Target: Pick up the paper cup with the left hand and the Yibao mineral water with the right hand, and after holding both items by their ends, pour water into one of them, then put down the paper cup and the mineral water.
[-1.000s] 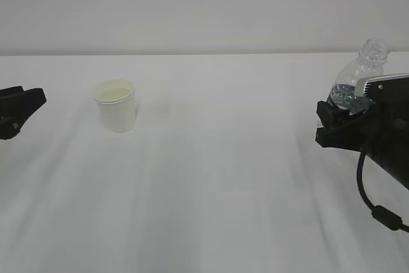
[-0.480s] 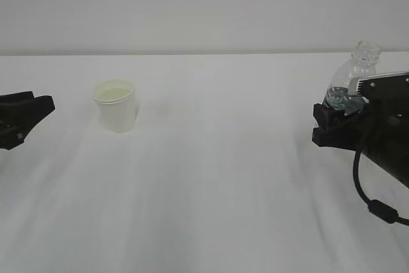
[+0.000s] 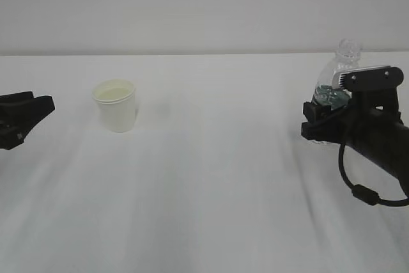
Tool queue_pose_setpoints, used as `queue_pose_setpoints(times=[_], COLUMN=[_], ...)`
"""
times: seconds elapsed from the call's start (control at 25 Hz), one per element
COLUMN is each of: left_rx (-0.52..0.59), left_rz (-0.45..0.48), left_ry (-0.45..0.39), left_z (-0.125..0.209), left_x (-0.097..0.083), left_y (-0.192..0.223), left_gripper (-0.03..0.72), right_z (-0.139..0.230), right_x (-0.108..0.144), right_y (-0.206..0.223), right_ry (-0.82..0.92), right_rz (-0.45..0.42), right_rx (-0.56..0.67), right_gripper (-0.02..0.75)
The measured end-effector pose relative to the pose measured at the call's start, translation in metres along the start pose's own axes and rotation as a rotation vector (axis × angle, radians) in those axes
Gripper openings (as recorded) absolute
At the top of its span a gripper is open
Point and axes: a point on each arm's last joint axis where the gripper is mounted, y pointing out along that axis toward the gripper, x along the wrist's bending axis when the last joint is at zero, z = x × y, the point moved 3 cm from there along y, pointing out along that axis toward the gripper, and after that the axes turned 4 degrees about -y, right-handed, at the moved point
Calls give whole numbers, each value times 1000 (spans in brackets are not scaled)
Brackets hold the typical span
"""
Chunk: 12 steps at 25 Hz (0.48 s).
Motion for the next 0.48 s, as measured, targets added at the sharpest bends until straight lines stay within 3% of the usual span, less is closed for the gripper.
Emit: queue_pose_setpoints(times=[0.2, 0.48], left_rx=[1, 1], left_rz=[1, 1], left_ry=[1, 1], left_z=[0, 0], left_x=[0, 0], left_y=[0, 0], left_gripper=[358, 356], right_z=[26, 31], right_x=[3, 3], right_y=[9, 13], right_ry=[-3, 10], right_rz=[-7, -4], right_rx=[73, 46], right_gripper=[456, 456])
